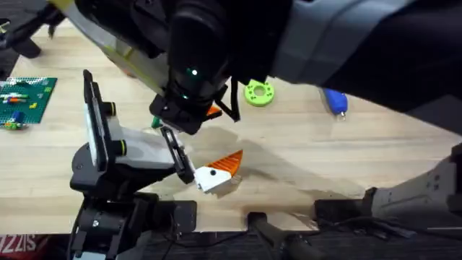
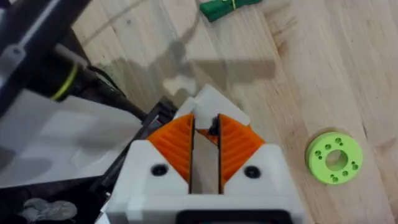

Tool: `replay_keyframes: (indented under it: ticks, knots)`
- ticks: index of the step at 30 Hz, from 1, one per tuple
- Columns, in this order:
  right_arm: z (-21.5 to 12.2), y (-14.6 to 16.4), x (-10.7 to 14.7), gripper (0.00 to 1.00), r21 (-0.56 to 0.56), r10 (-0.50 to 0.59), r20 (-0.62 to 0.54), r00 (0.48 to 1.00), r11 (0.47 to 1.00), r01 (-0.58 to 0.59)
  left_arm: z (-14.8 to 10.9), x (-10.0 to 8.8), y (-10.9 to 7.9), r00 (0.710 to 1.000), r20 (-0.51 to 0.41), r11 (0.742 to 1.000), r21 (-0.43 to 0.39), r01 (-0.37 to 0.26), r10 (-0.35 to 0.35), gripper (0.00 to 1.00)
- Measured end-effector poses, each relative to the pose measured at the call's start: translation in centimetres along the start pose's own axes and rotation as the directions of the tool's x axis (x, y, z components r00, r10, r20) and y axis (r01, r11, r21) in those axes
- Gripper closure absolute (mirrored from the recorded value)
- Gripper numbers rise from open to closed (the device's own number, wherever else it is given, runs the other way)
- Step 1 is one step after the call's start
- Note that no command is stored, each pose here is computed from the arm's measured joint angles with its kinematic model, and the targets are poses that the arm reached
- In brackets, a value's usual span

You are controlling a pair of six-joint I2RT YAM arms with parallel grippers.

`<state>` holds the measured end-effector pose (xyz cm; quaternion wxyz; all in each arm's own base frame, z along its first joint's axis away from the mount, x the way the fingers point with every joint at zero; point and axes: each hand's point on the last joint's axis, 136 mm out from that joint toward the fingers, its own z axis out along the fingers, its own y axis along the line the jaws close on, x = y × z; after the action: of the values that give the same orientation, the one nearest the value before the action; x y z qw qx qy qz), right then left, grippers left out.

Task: Pick up the gripper from the table and insert it into the empty holder that is missing its gripper. Then pick up a screw, insert it into the mounting hole, and use the screwdriver to tighten it. Finally, clean up the table by picking up the vegetable and placing it into the bucket.

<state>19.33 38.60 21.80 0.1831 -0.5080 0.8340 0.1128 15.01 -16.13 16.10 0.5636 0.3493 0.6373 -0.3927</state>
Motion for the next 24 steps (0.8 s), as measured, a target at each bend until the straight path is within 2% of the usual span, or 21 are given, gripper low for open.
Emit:
replay_keyframes:
  ticks: [3, 9, 10, 17, 18, 24]
  knots:
    - [0.0, 0.3, 0.0, 0.794, -0.017, 0.002, -0.001, 1.000, 1.000, -0.002, 0.0, 0.0, 0.0, 1.000, 0.000, 1.000, -0.002, -0.002, 0.002, 0.014]
    - [0.0, 0.3, 0.2, 0.666, -0.016, 0.006, -0.008, 1.000, 1.000, -0.006, 0.0, 0.0, 0.1, 1.000, 0.000, 1.000, -0.003, -0.003, 0.003, 0.014]
    - [0.0, 0.2, 0.2, 0.614, -0.014, 0.010, -0.009, 1.000, 1.000, -0.011, 0.0, 0.0, 0.1, 1.000, 0.000, 1.000, -0.003, -0.002, 0.002, 0.014]
    - [-0.1, -1.6, 0.2, 0.085, 0.045, 0.034, -0.009, 0.999, 0.998, -0.033, 0.0, 0.0, 0.1, 1.000, 0.000, 1.000, -0.007, 0.003, -0.003, 0.016]
    - [-0.1, -1.8, 0.2, 0.053, 0.055, 0.036, -0.008, 0.999, 0.998, -0.036, 0.0, 0.0, 0.1, 1.000, 0.000, 1.000, -0.008, 0.004, -0.004, 0.016]
    - [-0.3, -2.2, 0.2, 0.011, 0.063, 0.045, -0.002, 0.999, 0.997, -0.045, 0.0, 0.0, 0.2, 1.000, 0.001, 1.000, -0.009, 0.003, -0.003, 0.016]
